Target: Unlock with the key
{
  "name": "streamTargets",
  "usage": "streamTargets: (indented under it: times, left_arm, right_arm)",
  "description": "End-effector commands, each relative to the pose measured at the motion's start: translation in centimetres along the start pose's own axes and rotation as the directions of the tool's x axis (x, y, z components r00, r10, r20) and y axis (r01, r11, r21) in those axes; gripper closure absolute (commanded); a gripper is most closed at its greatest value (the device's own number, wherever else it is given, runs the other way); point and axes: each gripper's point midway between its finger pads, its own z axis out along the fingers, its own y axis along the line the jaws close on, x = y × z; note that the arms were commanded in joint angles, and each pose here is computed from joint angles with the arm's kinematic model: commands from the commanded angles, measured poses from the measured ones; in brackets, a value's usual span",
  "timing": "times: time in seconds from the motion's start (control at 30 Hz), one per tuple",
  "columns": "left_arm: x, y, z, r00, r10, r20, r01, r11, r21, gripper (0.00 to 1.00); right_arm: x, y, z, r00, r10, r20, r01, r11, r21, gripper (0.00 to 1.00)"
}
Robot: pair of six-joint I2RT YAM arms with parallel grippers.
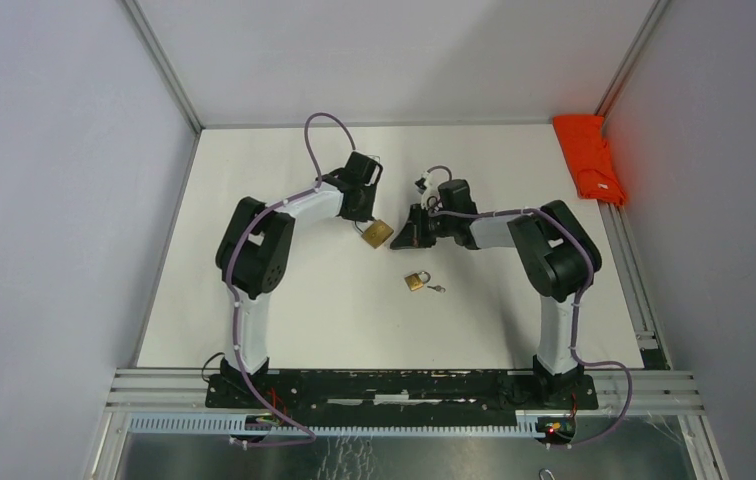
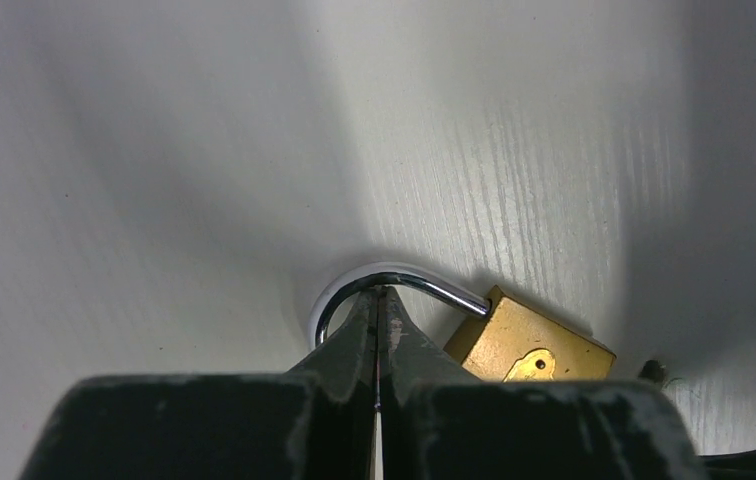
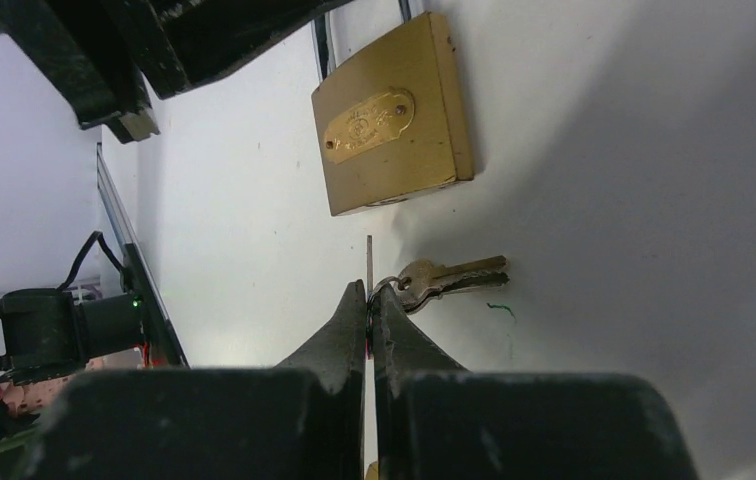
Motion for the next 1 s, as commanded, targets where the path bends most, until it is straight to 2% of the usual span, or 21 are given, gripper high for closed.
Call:
streamTargets:
  times: [0.0,0.5,0.97]
  left_arm:
    - [5.3,0.4,0.8,0.99,-0.014,-0.14,0.016,1.0,0.01,0.98]
    - [8.2,0.3,-0.2,0.984,-0.022,-0.174,0.025,1.0,0.014,0.98]
    - [9.1,-0.6,-0.2,0.982,-0.005,-0.189,0.01,1.0,0.025,0.98]
  right_arm:
    - [-1.1,0.6,1.1,0.999,-0.005,0.036,0.005,1.0,-0.018,1.0]
    - [-2.0,-0.5,0.8,0.992,0.001,0.129,-0.009,0.998,0.061,1.0]
    - [-2.2,0.5,0.0,0.973,0.046,0.225,-0.047,0.999,-0.002,1.0]
